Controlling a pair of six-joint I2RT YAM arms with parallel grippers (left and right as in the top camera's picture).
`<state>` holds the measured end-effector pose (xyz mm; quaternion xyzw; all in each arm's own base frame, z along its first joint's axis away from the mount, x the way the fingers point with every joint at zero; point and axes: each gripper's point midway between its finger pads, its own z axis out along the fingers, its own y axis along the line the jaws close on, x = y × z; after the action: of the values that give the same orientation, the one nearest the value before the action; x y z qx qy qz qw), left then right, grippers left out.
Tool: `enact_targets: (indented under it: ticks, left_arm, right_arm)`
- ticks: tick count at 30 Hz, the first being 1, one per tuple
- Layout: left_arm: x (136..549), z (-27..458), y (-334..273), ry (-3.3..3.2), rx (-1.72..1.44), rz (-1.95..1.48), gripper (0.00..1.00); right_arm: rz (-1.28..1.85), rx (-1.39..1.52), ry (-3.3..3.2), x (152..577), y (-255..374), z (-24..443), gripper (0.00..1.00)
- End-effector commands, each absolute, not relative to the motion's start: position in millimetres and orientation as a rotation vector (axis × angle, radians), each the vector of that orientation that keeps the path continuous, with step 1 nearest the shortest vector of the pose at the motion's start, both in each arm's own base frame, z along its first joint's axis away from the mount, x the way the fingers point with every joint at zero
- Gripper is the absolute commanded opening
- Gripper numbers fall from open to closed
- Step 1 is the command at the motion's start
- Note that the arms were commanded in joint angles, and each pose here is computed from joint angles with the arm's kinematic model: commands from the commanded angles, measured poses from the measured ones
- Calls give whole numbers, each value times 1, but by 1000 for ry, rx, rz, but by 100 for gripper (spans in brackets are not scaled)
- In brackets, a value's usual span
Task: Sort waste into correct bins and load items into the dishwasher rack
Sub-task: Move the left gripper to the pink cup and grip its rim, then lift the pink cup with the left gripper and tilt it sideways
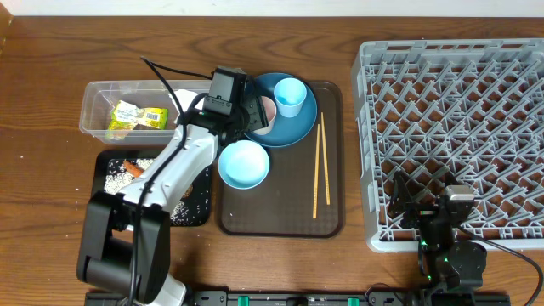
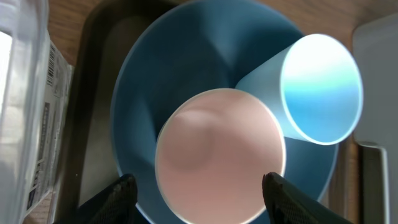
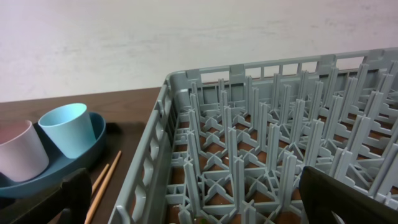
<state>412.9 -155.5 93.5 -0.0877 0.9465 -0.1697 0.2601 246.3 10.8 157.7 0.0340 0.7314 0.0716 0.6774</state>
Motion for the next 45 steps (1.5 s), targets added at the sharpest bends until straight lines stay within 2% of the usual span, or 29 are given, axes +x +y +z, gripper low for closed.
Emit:
enact_targets:
  ticks: [1,5,12,18,24,25,27,38,45]
  left_arm:
    - [417,87,-157,2574,-240,-446,65]
    - [417,77,-157,2594,-243,-437,65]
    - [417,65,-154,2614,-254,-402,55]
    - [426,71,-156,2572,-249,-418,31]
    - [425,70,-156,2576,-249,-415,19]
    - [425,70,-155,2576,-250,-415,12]
    - [424,70,-155,2580,-251,-413,6]
    - [418,70,-145,2609,-278,-392,6]
    - [415,121,-111,2529,-365,-460,6]
  right_arm:
    - [153,73,1644,246,10,157,99]
    - [153,73,1644,246,10,157,99]
    - [153,73,1644,246,10,157,99]
    - [153,73,1644,246,10,157,99]
    - [153,73,1644,246,10,157,99]
    - [153,73,1644,246,10,157,99]
    - [153,73,1644,246,10,157,99]
    - [153,73,1643,246,10,157,99]
    - [153,73,1644,246,10,157,99]
